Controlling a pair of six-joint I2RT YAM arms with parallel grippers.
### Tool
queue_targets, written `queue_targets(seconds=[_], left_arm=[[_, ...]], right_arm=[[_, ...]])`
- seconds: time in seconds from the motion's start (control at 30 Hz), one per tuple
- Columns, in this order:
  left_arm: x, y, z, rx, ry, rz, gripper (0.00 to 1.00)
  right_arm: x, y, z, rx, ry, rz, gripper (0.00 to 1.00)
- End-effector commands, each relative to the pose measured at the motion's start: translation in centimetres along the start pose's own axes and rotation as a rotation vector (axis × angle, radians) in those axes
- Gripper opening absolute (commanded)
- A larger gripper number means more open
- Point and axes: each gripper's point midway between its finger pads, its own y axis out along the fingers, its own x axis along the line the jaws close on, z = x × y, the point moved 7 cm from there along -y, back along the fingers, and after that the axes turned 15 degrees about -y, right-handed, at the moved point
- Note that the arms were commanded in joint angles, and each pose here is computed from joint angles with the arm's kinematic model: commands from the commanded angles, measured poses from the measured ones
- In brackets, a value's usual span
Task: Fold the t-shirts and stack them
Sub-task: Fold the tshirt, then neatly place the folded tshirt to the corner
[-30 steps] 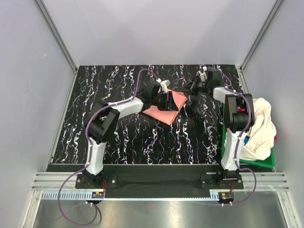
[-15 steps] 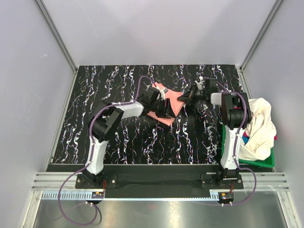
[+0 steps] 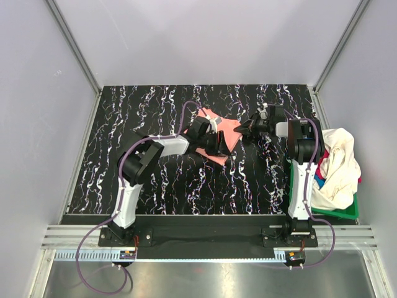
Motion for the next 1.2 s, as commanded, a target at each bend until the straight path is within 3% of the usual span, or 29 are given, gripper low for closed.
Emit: queue_targets(seconds=[0.0,0.23,0.37,0.47,0.5,0.6,0.73,0.9,0.97,1.1,1.13,1.17], left_arm=[[1.2,1.0,1.2,0.051,0.004,-0.008,0.46],[-2.5,-0.6,-0.6,0.032,0.041,0.055,0.50],[-5.7,-4.4,-3.6,-0.040,0.090,0.063,0.56],[-5.5,-8.7,-7.3,-0.175,0.125,-0.012,0.63],[-4.4,-10.5,-9.4,-0.231,0.149,-0.052,0.65],[-0.2,-13.4,-12.7,-0.287,0.145,-0.202,0.68],[4.3,-15.0,-14.2,-0.246,0.065,-0.288,0.68],[6.7,-15.8,-13.6,-0.285,-0.037,-0.361,0.62],[5.0,-17.5,-13.7,-0.372,-0.035,-0.363,0.62],[3.4,-19.8,-12.2,-0.417,-0.054,-0.370,0.63],[3.2,-20.3,-11.8,-0.417,-0.057,-0.374,0.63],[2.0,-21.4,-11.5,-0.440,-0.039,-0.359,0.63]], right_arm=[[-0.7,-1.1,-2.6,-0.074,-0.026,0.039,0.06],[1.5,-1.7,-5.2,-0.072,-0.050,0.062,0.09],[3.7,-3.2,-5.5,-0.060,-0.071,0.130,0.36],[4.8,-4.3,-4.5,-0.043,-0.040,0.195,0.46],[4.8,-4.5,-3.5,-0.009,-0.016,0.225,0.53],[5.1,-5.2,-0.6,0.066,0.010,0.272,0.59],[5.9,-6.5,2.1,0.113,0.009,0.285,0.65],[5.0,-4.7,5.5,0.195,0.040,0.243,0.66],[4.6,-3.2,6.7,0.238,0.024,0.241,0.66],[4.3,-0.9,8.5,0.271,0.019,0.242,0.63],[4.0,-0.5,8.8,0.268,0.026,0.243,0.60],[4.0,0.0,8.6,0.247,0.017,0.234,0.46]])
